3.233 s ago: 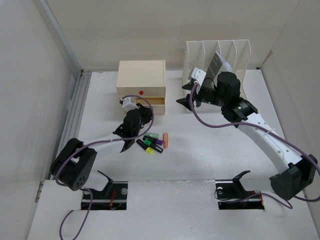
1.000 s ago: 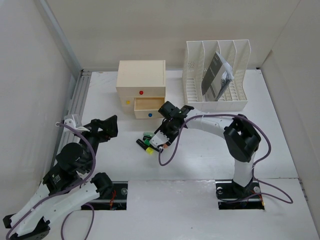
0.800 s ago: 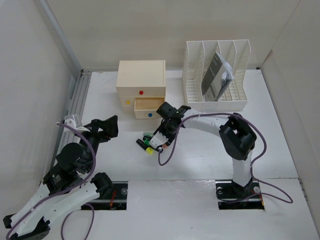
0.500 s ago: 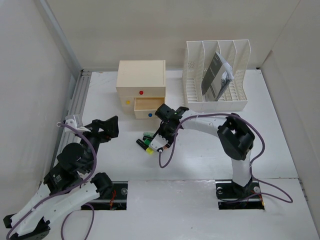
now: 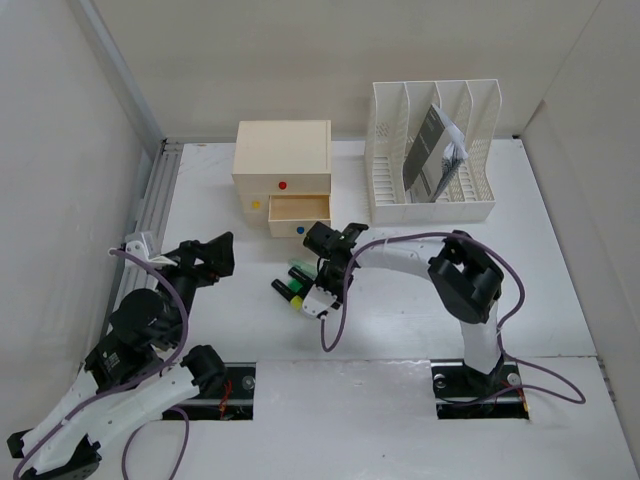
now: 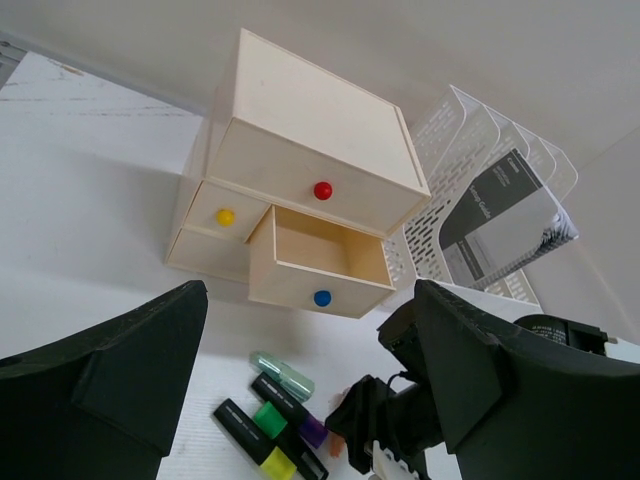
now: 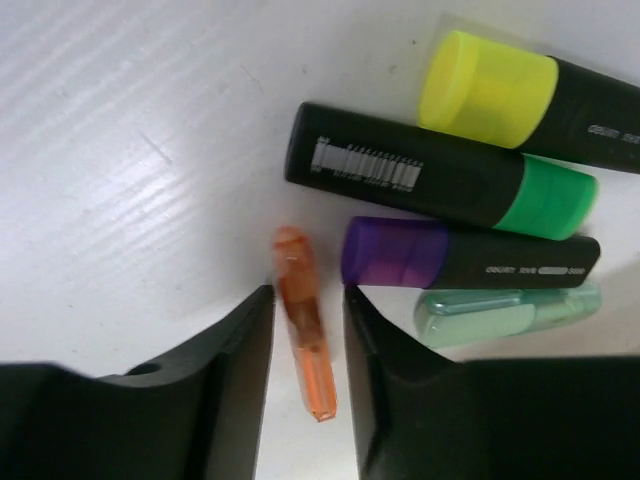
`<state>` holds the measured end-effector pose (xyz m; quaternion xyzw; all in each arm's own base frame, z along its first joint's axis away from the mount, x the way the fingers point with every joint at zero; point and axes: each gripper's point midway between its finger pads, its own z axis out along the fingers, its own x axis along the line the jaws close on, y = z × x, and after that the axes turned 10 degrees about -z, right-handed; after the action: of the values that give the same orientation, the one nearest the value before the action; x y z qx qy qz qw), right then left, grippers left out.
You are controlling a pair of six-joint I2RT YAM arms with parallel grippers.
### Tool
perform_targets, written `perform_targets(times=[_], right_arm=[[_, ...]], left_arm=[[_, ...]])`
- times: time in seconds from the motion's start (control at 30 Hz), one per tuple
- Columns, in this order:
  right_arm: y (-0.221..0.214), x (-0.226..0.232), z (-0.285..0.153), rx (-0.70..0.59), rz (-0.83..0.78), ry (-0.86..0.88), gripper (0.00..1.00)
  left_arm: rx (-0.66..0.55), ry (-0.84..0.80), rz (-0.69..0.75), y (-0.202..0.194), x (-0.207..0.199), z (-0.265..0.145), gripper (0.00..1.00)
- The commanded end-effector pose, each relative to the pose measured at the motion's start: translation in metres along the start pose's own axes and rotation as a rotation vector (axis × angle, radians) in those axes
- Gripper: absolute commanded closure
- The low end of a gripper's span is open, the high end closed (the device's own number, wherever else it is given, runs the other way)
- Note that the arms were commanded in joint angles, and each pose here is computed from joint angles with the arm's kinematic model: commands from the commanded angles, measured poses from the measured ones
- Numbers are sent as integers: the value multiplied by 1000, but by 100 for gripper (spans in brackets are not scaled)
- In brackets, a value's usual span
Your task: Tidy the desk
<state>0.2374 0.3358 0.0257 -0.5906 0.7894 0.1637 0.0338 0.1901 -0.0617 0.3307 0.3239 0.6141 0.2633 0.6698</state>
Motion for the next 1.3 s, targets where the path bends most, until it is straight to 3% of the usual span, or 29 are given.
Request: perform_targets(times=[0.0, 0.03, 0.07, 0.23, 0.4, 0.67, 0.87, 1.27], right_arm=[[15, 9, 3, -57, -14, 40, 62], [15, 9, 4, -57, -3, 41, 72], [15, 9, 4, -57, -3, 41, 75], [17, 13, 1, -55, 50, 39, 86], [15, -24, -38, -5, 173, -123, 94], [24, -132, -189, 20, 391, -656, 97], [4, -171, -256, 97, 511, -965, 97], [-45, -178, -213, 231, 670, -989, 96]], left_arm=[[-22, -22, -32, 8, -4, -2, 18], [-22, -22, -32, 8, -4, -2, 18], [-22, -22, -32, 8, -4, -2, 18], [-22, -22, -32, 8, -4, -2, 18], [-27, -26, -47, 9, -4, -4, 18], [-27, -26, -47, 9, -4, -4, 18], [-27, -26, -47, 9, -4, -4, 18], [-22, -22, -41, 6, -3, -3, 18]])
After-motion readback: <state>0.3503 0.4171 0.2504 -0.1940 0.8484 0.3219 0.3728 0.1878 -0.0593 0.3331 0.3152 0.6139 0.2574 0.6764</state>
